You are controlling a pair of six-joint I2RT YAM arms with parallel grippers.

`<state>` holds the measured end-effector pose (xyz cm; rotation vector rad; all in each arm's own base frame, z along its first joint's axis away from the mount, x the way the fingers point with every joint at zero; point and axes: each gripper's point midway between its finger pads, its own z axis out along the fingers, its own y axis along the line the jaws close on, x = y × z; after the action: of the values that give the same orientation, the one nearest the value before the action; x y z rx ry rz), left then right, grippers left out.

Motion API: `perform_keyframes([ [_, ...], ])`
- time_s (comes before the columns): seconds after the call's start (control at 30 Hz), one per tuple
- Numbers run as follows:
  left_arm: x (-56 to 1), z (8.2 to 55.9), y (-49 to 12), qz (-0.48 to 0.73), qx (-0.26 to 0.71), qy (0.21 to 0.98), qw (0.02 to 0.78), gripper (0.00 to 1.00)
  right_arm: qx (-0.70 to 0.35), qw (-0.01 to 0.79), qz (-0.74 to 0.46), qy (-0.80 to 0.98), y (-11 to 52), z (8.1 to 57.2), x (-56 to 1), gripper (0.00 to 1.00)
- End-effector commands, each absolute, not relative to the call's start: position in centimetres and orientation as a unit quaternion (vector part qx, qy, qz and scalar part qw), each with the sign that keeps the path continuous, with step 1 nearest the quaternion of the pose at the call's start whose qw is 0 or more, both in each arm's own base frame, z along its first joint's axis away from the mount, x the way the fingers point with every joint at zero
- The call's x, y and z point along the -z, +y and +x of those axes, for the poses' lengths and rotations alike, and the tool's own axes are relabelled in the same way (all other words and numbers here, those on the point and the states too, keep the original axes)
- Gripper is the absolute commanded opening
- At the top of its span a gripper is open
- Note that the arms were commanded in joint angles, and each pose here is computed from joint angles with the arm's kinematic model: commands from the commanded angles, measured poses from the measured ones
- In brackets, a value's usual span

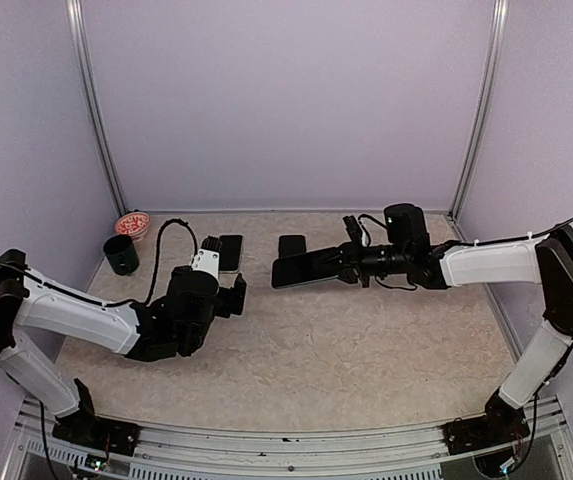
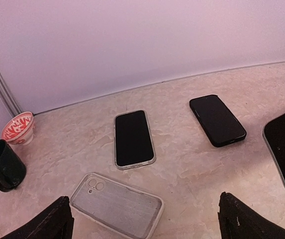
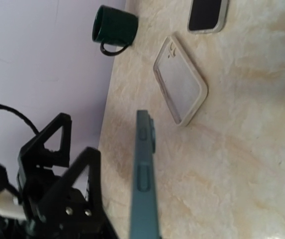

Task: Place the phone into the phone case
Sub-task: Move the phone case to the center of the board.

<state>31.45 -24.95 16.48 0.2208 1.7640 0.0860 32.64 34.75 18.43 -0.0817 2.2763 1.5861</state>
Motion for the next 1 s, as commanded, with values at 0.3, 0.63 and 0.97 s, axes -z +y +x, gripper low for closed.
perform_keyframes([
  [0.3, -13.5, 32.8, -24.9, 0.046, 0.166, 0.841, 0.512, 0.99, -0.56, 0.27, -0.047, 0.782, 31.9, 33.6, -22.3, 0.0],
  [0.63, -11.0, 33.8, -25.4, 0.03, 0.226, 0.864, 0.448, 0.99, -0.561, 0.292, -0.054, 0.773, 31.3, 33.0, -22.8, 0.0],
  [0.97, -7.8, 34.8, -25.8, 0.025, 0.26, 0.887, 0.38, 0.99, -0.557, 0.289, -0.043, 0.778, 30.6, 32.9, -21.9, 0.0],
])
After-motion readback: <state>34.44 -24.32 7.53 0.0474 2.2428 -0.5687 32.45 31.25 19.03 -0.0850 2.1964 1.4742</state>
